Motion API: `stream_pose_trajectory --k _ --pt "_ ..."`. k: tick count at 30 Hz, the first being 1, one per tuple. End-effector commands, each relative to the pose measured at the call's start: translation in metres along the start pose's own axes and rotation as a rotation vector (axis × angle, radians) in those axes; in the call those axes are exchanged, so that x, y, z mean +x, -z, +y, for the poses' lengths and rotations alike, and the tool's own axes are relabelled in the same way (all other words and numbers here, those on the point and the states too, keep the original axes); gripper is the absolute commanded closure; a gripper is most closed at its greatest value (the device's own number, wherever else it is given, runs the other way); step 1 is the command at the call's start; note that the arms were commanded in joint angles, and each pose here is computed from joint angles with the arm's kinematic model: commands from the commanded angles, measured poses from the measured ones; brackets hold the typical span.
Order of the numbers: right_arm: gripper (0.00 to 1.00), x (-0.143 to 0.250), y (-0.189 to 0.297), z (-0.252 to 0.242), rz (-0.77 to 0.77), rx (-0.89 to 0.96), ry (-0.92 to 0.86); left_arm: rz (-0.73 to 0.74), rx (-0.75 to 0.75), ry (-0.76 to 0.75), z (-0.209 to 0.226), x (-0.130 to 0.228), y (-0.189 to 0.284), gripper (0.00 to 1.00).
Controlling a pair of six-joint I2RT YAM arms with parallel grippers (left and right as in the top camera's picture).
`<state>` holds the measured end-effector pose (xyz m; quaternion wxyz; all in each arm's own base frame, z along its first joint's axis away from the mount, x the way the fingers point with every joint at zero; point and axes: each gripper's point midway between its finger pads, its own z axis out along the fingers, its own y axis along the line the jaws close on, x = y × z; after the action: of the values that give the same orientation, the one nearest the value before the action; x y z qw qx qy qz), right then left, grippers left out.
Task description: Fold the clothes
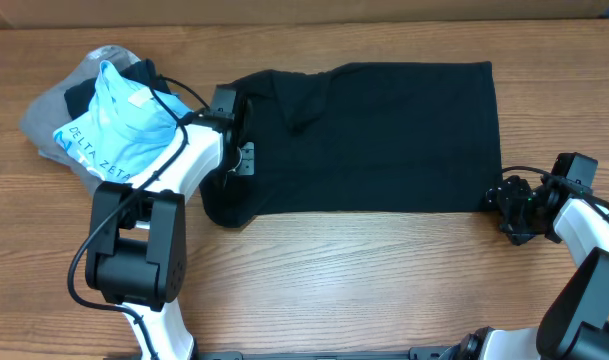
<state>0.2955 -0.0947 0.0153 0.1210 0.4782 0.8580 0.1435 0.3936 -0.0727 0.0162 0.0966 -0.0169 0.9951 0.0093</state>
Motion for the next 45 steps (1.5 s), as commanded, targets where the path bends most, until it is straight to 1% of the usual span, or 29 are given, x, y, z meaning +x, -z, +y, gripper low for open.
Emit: stream_pose_trajectory --k 1,6,12,16,21,25,26,28,31,32,33,34,36,40,43,45 --pt "0.28 0.001 -0.003 -0.004 0.001 0.017 -0.006 -0.026 -0.012 0.019 0.003 -0.018 0.011 0.96" --pt "0.28 0.001 -0.003 -0.004 0.001 0.017 -0.006 -0.053 -0.018 0.021 0.002 -0.034 0.029 0.96" --pt "0.28 0.001 -0.003 -0.004 0.003 0.019 -0.007 -0.113 -0.003 0.01 -0.002 -0.05 0.032 0.96" --pt "0.28 0.001 -0.003 -0.005 0.001 0.022 -0.007 -0.165 0.025 0.014 -0.007 -0.063 0.034 0.96" --pt "0.28 0.001 -0.003 -0.005 0.001 0.022 -0.007 -0.206 0.094 0.011 -0.02 -0.073 0.037 0.96" --pt "0.27 0.001 -0.003 -0.005 0.002 0.022 -0.007 -0.236 0.107 0.011 -0.022 -0.081 0.039 0.96" --pt "0.22 0.001 -0.003 -0.005 0.002 0.022 -0.007 -0.243 0.109 0.012 -0.023 -0.083 0.04 0.96" --pt "0.2 0.001 -0.003 -0.005 0.002 0.022 -0.007 -0.257 0.112 0.012 -0.024 -0.087 0.043 0.96" --pt "0.18 0.001 -0.003 -0.005 0.003 0.023 -0.008 -0.267 0.117 0.012 -0.025 -0.092 0.049 0.9" --pt "0.17 0.002 -0.003 -0.005 0.004 0.024 -0.008 -0.266 0.117 0.011 -0.025 -0.093 0.053 0.8" --pt "0.16 0.002 -0.003 -0.005 0.005 0.024 -0.008 -0.265 0.115 0.009 -0.025 -0.094 0.056 0.59" --pt "0.15 0.002 -0.003 -0.005 0.005 0.024 -0.008 -0.267 0.114 -0.003 -0.025 -0.096 0.059 0.43" --pt "0.13 0.002 -0.003 -0.005 0.005 0.024 -0.008 -0.263 0.109 -0.032 -0.025 -0.097 0.068 0.37" --pt "0.11 0.002 -0.003 -0.005 0.005 0.024 -0.008 -0.22 0.092 -0.076 -0.022 -0.092 0.082 0.3" --pt "0.1 0.003 -0.003 -0.006 0.008 0.026 -0.009 -0.123 0.032 -0.08 -0.01 -0.069 0.078 0.3" --pt "0.1 0.004 -0.003 -0.007 0.013 0.03 -0.011 -0.07 -0.01 -0.077 -0.001 -0.054 0.067 0.3"
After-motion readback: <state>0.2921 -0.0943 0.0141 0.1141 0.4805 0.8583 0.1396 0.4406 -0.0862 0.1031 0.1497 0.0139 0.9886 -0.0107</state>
